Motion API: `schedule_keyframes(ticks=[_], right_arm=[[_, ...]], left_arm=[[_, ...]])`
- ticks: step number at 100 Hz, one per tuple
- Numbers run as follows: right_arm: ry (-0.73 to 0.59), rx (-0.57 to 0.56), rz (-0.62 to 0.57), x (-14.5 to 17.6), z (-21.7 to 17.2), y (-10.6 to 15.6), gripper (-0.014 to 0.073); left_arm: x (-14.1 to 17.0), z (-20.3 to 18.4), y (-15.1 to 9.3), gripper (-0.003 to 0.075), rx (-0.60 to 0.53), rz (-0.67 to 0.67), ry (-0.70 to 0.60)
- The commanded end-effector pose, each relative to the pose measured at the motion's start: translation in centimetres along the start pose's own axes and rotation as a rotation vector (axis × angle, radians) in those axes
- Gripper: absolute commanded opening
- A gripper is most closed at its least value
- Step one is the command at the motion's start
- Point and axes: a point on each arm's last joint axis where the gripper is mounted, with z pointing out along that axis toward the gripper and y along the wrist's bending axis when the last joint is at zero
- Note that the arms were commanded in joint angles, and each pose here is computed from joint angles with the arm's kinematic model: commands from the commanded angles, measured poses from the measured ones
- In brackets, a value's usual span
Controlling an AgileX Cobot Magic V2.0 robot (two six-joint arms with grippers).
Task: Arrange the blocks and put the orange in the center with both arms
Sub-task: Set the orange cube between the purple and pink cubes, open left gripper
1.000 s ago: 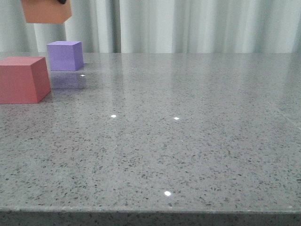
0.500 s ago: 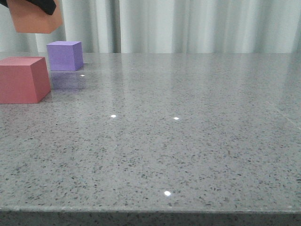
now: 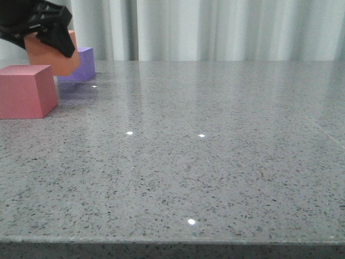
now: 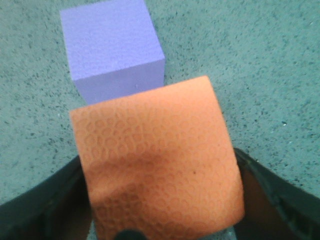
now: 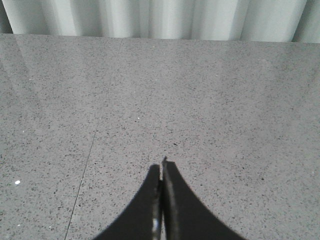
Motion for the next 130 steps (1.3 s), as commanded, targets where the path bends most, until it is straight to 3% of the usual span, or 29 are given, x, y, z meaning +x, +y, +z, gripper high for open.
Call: schedule_keyframes(ticks=[1, 43, 54, 71, 80, 99, 130], right_arm=[[-0.097, 0.004, -0.024, -1.4, -0.3, -0.1, -0.0069], [-0.097, 0.004, -0.024, -1.4, -0.3, -0.1, -0.0069], [-0.097, 0.004, -0.024, -1.4, -0.3, -0.1, -0.0069], [-0.097, 0.004, -0.024, -1.4, -0.3, -0.1, -0.0069], [-0.097, 0.004, -0.024, -1.4, -0.3, -0.1, -0.0069], [-0.097, 0.004, -0.024, -1.4, -0.3, -0.1, -0.0069], [-0.097, 0.004, -0.024, -1.4, -0.3, -0.1, -0.0069]], left_arm=[[-1.8, -1.4, 0.1, 0.0395, -0.016, -0.014, -0.117], [-0.8, 0.9, 0.3, 0.0405, -0.012, -0.022, -0.06], [-0.9, 0.9, 0.3, 0.048, -0.015, -0.022, -0.068], [-0.9, 0.8, 0.3, 0.0689, -0.017, -0.021, -0.076], [-1.1, 0.6, 0.3, 0.068, -0.017, -0.022, -0.084], [-2.8, -3.3, -0.2, 0.0671, -0.011, -0.045, -0.2], [-3.6, -14.3, -1.7, 0.0671, -0.014, -0.032, -0.416]])
